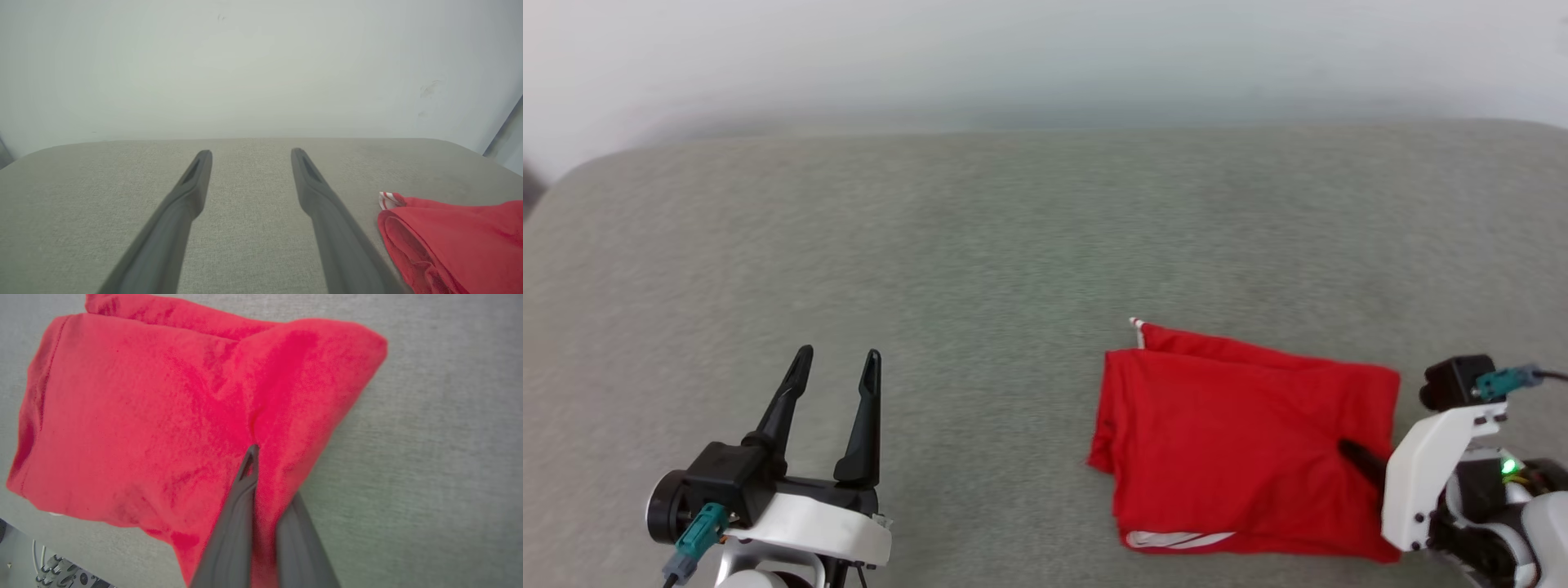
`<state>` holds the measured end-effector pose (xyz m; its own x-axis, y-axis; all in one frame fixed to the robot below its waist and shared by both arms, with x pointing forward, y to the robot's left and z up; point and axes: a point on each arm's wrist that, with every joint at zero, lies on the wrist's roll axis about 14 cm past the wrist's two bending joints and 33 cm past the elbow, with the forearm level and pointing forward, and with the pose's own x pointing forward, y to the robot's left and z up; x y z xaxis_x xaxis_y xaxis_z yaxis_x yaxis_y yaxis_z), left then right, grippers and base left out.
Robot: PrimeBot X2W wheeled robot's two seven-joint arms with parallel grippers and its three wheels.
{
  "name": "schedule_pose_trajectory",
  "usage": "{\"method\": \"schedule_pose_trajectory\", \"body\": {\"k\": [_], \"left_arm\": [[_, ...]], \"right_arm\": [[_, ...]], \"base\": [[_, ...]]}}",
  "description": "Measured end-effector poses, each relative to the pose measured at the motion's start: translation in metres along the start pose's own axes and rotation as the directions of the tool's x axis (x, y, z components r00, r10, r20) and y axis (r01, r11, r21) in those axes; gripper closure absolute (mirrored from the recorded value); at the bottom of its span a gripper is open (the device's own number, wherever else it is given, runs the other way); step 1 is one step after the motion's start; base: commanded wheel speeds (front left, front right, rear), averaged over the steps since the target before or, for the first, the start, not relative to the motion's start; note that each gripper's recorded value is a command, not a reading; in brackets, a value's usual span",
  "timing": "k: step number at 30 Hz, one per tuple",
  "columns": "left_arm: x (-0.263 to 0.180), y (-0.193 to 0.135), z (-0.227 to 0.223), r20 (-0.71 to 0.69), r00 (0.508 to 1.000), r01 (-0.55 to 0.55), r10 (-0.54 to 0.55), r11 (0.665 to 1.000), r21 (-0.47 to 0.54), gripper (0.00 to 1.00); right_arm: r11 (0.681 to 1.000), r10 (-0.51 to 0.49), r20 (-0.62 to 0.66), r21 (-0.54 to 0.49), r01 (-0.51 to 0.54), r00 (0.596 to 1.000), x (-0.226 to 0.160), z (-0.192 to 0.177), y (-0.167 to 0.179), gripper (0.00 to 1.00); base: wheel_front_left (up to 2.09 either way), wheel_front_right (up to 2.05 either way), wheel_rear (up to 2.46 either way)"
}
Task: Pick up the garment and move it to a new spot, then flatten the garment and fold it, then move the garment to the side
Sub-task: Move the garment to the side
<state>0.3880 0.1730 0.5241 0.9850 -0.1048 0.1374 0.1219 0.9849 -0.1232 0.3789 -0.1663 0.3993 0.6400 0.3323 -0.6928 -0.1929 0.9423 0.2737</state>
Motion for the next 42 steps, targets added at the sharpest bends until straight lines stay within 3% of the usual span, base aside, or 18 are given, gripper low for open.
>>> {"method": "schedule_pose_trajectory", "body": {"k": [9,10,13,17,27,30,35,36,37,38,42], "left_arm": [[0.039,-0.058,-0.007,0.001,0.978,0.208,-0.208,0.978,-0.014,0.0],[0.058,-0.081,-0.01,0.006,0.957,0.289,-0.289,0.957,-0.02,0.0],[0.076,-0.1,-0.019,0.002,0.933,0.359,-0.359,0.933,-0.033,0.0],[0.095,-0.12,-0.039,-0.015,0.898,0.439,-0.441,0.897,-0.048,0.0],[0.128,-0.135,-0.086,-0.041,0.856,0.51,-0.515,0.854,-0.103,0.0],[0.133,-0.131,-0.096,-0.046,0.854,0.511,-0.518,0.853,-0.108,0.0],[0.136,-0.118,-0.105,-0.059,0.865,0.492,-0.498,0.865,-0.099,0.0],[0.136,-0.116,-0.106,-0.061,0.867,0.488,-0.494,0.867,-0.099,0.0],[0.137,-0.114,-0.108,-0.065,0.869,0.484,-0.491,0.87,-0.098,0.0],[0.136,-0.112,-0.109,-0.067,0.87,0.481,-0.488,0.871,-0.097,0.0],[0.136,-0.11,-0.107,-0.065,0.874,0.475,-0.481,0.875,-0.097,0.0]], "right_arm": [[0.954,-0.297,0.056,-0.022,0.298,0.953,-0.051,0.013,-0.088,1.0],[0.926,-0.375,0.069,-0.022,0.377,0.924,-0.063,0.018,-0.113,1.0],[0.891,-0.451,0.082,-0.012,0.453,0.889,-0.069,0.024,-0.141,1.0],[0.821,-0.564,0.123,-0.023,0.571,0.817,-0.081,0.039,-0.183,1.0],[0.611,-0.774,0.214,0.002,0.792,0.596,-0.111,0.079,-0.27,1.0],[0.581,-0.793,0.236,0.016,0.814,0.562,-0.106,0.083,-0.282,1.0],[0.572,-0.801,0.231,0.024,0.82,0.553,-0.08,0.077,-0.288,1.0],[0.57,-0.803,0.23,0.028,0.821,0.549,-0.077,0.074,-0.289,0.6],[0.568,-0.805,0.229,0.029,0.823,0.547,-0.073,0.071,-0.29,0.05],[0.562,-0.808,0.227,0.024,0.827,0.543,-0.071,0.068,-0.29,0.0],[0.542,-0.815,0.265,0.037,0.839,0.515,-0.074,0.068,-0.29,0.0]], "base": [[0.0,0.0,0.0],[0.0,0.0,0.0],[0.0,0.0,0.0],[0.0,0.0,0.0],[0.0,0.0,0.0],[0.0,0.0,0.0],[0.0,0.0,0.0],[0.0,0.0,0.0],[0.0,0.0,0.0],[0.0,0.0,0.0],[0.0,0.0,0.0]]}}
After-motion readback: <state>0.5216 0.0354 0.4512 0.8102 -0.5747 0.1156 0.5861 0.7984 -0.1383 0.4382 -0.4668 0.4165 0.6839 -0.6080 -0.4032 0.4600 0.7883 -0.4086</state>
